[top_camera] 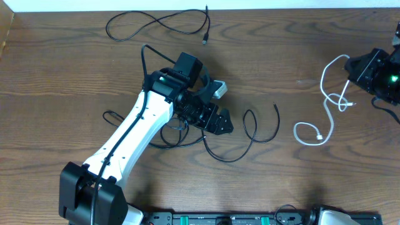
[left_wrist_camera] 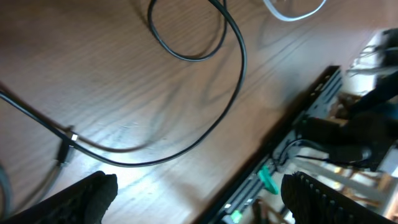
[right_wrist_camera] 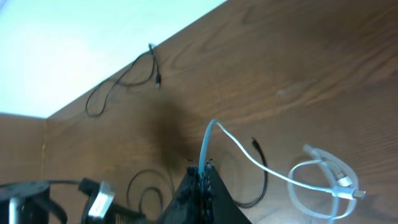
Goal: Untangle cables
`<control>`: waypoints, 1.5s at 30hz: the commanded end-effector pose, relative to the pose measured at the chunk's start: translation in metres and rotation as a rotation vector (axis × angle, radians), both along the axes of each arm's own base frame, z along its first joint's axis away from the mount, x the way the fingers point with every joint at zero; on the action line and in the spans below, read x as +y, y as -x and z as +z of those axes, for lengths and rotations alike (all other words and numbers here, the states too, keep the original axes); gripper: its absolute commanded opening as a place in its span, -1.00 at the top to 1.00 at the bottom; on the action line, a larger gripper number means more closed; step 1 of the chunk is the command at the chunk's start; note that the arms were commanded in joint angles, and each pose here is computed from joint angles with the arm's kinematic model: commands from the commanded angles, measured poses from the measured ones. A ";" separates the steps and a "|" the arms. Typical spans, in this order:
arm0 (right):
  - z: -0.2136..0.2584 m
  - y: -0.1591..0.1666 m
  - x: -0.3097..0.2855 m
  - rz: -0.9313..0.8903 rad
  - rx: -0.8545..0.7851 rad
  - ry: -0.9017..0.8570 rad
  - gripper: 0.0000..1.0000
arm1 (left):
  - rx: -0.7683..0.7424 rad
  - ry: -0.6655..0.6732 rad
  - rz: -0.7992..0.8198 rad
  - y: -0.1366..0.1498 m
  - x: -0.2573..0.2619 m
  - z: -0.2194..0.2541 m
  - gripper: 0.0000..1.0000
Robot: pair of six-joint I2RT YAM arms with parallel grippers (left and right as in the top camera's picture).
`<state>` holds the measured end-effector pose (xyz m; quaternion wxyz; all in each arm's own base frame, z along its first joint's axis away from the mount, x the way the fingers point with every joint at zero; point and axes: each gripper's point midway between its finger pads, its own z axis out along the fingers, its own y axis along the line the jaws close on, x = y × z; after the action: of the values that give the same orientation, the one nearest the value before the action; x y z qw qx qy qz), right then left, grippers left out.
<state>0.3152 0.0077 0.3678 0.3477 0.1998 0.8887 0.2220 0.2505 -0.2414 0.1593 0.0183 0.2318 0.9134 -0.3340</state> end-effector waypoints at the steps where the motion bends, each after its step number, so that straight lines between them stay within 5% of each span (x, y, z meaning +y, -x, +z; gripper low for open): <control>1: 0.009 0.004 0.020 0.109 -0.032 -0.046 0.98 | 0.069 0.155 0.011 0.005 -0.020 0.031 -0.81; 6: 0.021 0.009 0.048 0.183 -0.033 -0.208 0.97 | 0.261 0.443 0.029 0.012 -0.050 0.087 -0.80; 16: 0.053 0.014 0.095 0.431 -0.164 -0.293 0.98 | 0.824 0.362 0.509 -0.012 -0.061 0.104 -0.80; 27: 0.094 0.024 0.148 0.685 -0.351 -0.327 0.98 | 0.987 0.391 0.660 -0.035 -0.062 0.120 -0.74; 45: 0.123 0.028 0.174 0.747 -0.434 -0.386 0.98 | 1.014 0.449 0.719 -0.053 -0.066 0.135 -0.65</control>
<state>0.2930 0.1773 0.4844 0.3865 -0.1220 0.7538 0.5172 0.2980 -0.3097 0.2813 -0.2580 -0.2675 0.7470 -0.5512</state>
